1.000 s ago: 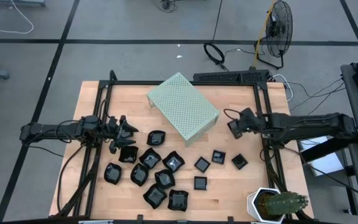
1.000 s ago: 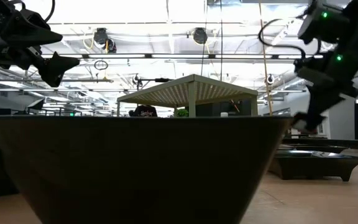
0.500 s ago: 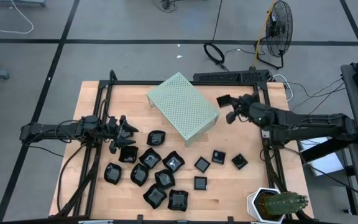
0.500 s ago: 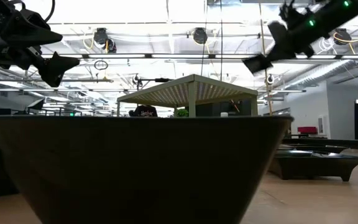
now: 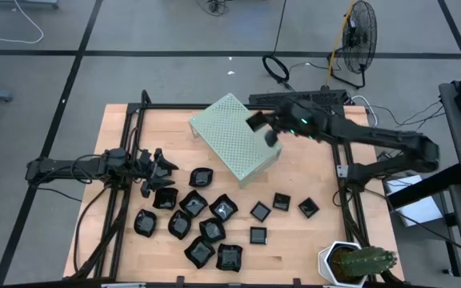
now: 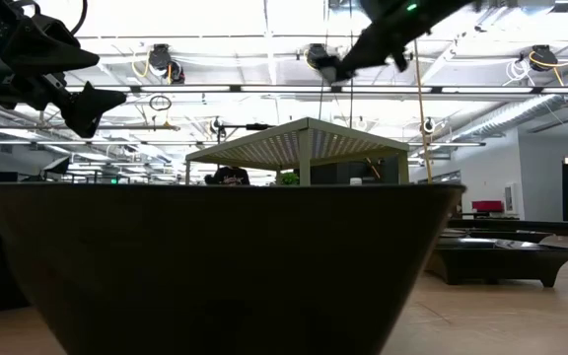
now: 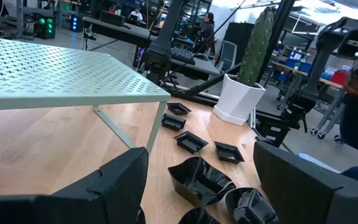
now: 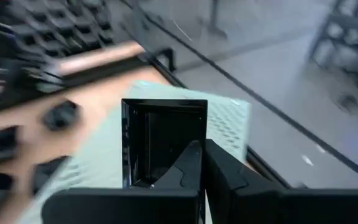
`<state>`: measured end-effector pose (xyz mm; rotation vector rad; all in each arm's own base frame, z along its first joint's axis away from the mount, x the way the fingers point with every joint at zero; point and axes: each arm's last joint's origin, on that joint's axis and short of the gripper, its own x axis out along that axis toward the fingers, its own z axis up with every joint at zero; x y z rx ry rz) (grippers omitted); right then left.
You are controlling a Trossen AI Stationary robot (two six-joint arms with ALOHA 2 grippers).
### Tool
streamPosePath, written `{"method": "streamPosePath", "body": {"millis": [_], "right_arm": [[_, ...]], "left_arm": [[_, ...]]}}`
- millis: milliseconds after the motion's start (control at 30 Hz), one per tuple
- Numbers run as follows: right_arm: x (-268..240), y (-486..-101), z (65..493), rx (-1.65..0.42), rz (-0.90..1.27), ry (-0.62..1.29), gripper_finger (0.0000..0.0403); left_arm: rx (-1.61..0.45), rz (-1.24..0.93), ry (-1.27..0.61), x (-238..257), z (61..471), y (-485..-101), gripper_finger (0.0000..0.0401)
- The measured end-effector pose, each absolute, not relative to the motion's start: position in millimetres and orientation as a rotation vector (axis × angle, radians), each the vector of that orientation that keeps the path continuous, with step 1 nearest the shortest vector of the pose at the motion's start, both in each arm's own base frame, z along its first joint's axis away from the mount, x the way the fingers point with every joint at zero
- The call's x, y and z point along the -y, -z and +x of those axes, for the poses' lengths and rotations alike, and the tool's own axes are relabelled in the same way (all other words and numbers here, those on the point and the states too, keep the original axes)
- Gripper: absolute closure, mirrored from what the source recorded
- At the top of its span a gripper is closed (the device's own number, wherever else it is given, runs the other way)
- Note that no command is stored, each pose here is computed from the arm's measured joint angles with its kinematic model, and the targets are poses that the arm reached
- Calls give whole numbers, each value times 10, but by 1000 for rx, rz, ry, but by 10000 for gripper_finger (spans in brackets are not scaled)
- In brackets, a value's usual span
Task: Pick & Place Mini shaped plates
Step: Put the square plate on the shelf
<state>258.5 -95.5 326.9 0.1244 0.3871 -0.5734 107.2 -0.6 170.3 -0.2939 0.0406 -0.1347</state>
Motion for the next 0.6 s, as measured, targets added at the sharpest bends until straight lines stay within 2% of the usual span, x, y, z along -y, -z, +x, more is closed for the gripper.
{"method": "streamPosePath", "body": {"millis": [100, 267, 600], "right_arm": [[1216, -3198, 2765, -505, 177, 569, 403], [1477, -2939, 2977, -595, 297, 442, 403], [1539, -2790, 2999, -649, 308, 455, 403]], "left_arm": [[-40, -294, 135, 6, 1072, -1703, 105], [-40, -294, 135, 6, 1072, -1703, 105], [-41, -294, 135, 6, 1072, -1703, 105]]}}
